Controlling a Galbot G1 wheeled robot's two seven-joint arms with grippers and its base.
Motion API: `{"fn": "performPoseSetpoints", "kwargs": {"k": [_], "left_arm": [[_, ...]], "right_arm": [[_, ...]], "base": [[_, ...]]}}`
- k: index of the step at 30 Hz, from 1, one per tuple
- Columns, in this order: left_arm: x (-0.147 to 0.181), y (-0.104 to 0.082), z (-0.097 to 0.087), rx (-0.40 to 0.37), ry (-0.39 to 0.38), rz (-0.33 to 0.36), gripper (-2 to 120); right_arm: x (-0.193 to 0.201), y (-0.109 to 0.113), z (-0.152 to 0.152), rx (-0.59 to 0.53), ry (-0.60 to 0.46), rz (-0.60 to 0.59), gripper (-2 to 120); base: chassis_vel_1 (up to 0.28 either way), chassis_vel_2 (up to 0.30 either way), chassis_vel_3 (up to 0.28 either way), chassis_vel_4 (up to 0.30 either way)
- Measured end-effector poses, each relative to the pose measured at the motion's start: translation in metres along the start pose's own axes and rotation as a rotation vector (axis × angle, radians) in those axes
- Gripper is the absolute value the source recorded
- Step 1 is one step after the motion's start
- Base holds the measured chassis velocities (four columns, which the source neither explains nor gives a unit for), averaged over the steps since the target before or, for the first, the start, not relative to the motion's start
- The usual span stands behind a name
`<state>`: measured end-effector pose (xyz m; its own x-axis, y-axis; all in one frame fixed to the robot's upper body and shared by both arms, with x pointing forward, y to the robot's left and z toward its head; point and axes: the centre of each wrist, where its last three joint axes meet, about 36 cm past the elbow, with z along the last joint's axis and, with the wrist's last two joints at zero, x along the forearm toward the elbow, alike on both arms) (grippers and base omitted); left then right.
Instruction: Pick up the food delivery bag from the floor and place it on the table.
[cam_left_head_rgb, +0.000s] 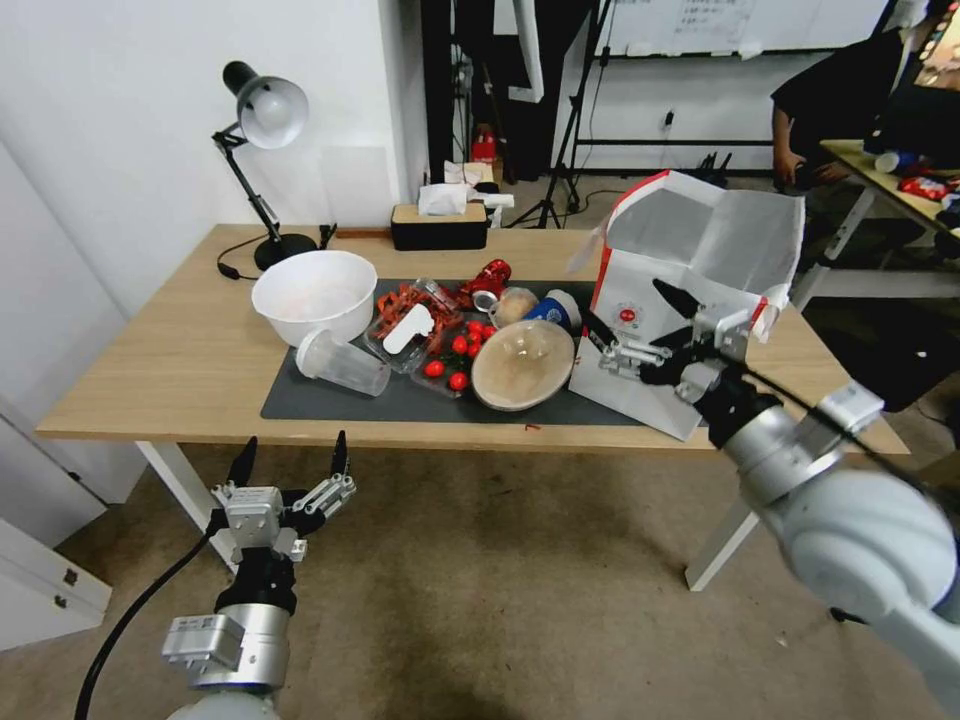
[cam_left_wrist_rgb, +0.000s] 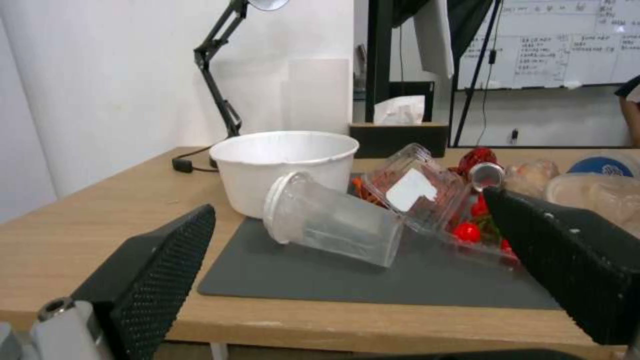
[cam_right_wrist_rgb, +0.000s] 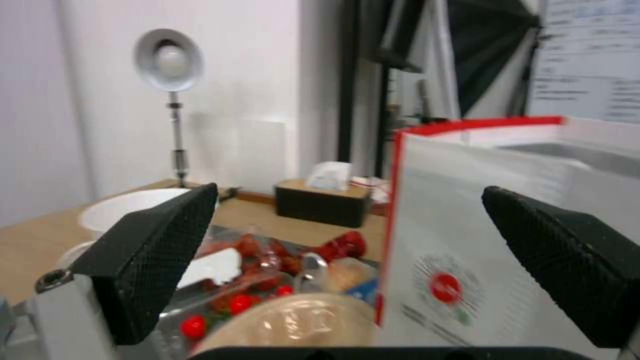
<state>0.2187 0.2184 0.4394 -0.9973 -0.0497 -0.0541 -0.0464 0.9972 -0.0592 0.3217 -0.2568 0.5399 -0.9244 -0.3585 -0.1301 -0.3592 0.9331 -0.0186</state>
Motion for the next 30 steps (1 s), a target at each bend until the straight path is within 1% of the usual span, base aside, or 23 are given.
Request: {"fn": "performPoseSetpoints", "kwargs": {"k": [2, 3, 5, 6, 8, 9, 10, 11, 14, 15, 17, 23, 30], "left_arm": [[0.000, -0.001, 0.001, 0.003, 0.001, -0.003, 100], [0.000, -0.001, 0.001, 0.003, 0.001, -0.003, 100], [-0.001, -0.001, 0.003, 0.003, 0.003, -0.002, 100], [-0.001, -0.001, 0.003, 0.003, 0.003, -0.002, 100], [-0.002, -0.001, 0.004, 0.002, 0.003, 0.001, 100], [-0.002, -0.001, 0.004, 0.002, 0.003, 0.002, 100], [-0.002, -0.002, 0.004, 0.005, 0.004, 0.005, 100], [-0.002, -0.002, 0.004, 0.005, 0.004, 0.005, 100], [0.000, -0.003, 0.006, -0.001, 0.011, 0.011, 100], [0.000, -0.003, 0.006, -0.001, 0.011, 0.011, 100], [0.001, -0.004, 0.008, -0.003, 0.015, 0.014, 100], [0.001, -0.004, 0.010, -0.003, 0.022, 0.015, 100], [0.003, -0.005, 0.013, -0.004, 0.027, 0.018, 100]], "right_arm": [[0.017, 0.008, 0.016, -0.005, -0.028, 0.095, 100], [0.017, 0.008, 0.016, -0.005, -0.028, 0.095, 100], [0.035, 0.016, 0.030, -0.013, -0.032, 0.155, 100], [0.035, 0.016, 0.030, -0.013, -0.032, 0.155, 100], [0.061, 0.032, 0.050, -0.032, -0.014, 0.193, 100], [0.067, 0.036, 0.056, -0.033, -0.010, 0.200, 100], [0.081, 0.046, 0.069, -0.029, -0.004, 0.222, 100], [0.081, 0.046, 0.069, -0.029, -0.004, 0.222, 100], [0.099, 0.065, 0.088, -0.029, 0.004, 0.273, 100], [0.099, 0.065, 0.088, -0.029, 0.004, 0.273, 100], [0.106, 0.074, 0.096, -0.029, 0.009, 0.298, 100], [0.116, 0.084, 0.107, -0.031, 0.020, 0.337, 100], [0.120, 0.088, 0.111, -0.026, 0.036, 0.366, 100]], "base": [[0.000, 0.000, 0.000, 0.000], [0.000, 0.000, 0.000, 0.000], [0.000, 0.000, 0.000, 0.000], [0.000, 0.000, 0.000, 0.000], [0.000, 0.000, 0.000, 0.000], [0.000, 0.000, 0.000, 0.000], [0.000, 0.000, 0.000, 0.000], [0.000, 0.000, 0.000, 0.000], [0.000, 0.000, 0.000, 0.000], [0.000, 0.000, 0.000, 0.000], [0.000, 0.000, 0.000, 0.000], [0.000, 0.000, 0.000, 0.000], [0.000, 0.000, 0.000, 0.000]]}}
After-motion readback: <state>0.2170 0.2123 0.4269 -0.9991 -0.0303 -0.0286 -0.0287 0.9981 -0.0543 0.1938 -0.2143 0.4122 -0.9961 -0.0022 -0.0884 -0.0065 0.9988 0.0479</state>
